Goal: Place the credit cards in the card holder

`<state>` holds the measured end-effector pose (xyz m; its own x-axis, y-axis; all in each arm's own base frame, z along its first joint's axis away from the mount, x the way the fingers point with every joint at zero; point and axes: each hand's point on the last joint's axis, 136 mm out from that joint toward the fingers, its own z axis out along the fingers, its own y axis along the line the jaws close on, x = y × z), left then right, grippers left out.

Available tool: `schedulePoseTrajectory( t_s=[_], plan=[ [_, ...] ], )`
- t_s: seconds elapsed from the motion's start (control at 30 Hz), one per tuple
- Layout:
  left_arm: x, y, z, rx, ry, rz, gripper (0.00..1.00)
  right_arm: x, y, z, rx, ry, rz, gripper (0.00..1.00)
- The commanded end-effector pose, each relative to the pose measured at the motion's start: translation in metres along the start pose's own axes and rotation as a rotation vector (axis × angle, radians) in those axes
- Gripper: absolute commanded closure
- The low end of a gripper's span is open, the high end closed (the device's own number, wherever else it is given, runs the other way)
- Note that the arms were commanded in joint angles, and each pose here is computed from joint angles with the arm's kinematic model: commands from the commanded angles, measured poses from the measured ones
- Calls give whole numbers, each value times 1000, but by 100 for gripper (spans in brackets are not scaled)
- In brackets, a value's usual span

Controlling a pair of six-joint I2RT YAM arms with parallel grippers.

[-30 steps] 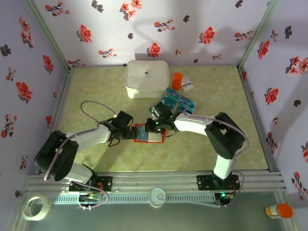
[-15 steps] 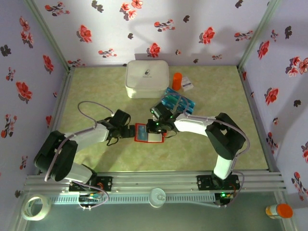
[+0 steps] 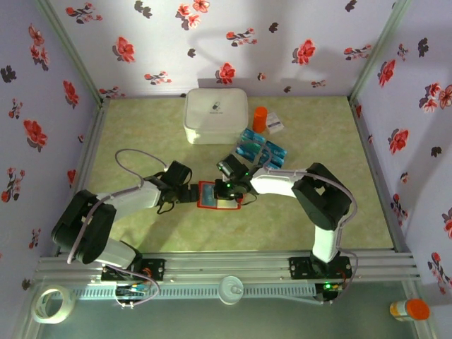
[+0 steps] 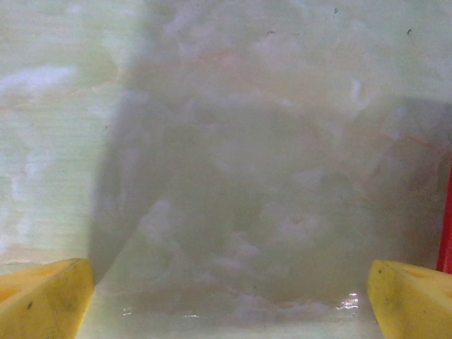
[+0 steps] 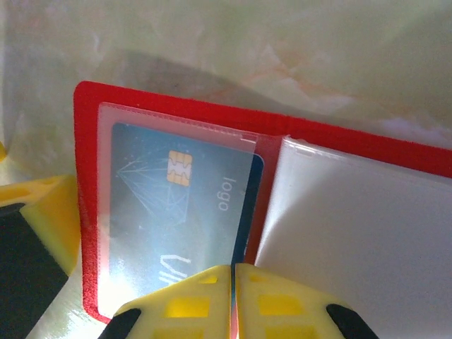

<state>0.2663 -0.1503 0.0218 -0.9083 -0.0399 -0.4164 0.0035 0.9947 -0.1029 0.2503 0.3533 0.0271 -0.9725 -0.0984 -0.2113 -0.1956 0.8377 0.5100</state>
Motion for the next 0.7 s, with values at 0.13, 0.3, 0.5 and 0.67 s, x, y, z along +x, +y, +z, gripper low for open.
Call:
schedulePoseTrajectory(
  t_s=[0.13, 0.3, 0.5, 0.67],
  plan=[
    [9, 2, 9, 2, 33, 16, 0, 5, 2, 12, 17, 40, -19, 89],
    [11, 2, 11, 2, 37, 18, 0, 7, 3, 17, 10, 56, -13, 89],
    [12, 2, 12, 1, 39, 16, 0, 7, 3, 17, 6, 55, -13, 89],
    [12, 2, 12, 3, 40, 17, 0, 5, 6, 16, 4, 54, -20, 88]
  ],
)
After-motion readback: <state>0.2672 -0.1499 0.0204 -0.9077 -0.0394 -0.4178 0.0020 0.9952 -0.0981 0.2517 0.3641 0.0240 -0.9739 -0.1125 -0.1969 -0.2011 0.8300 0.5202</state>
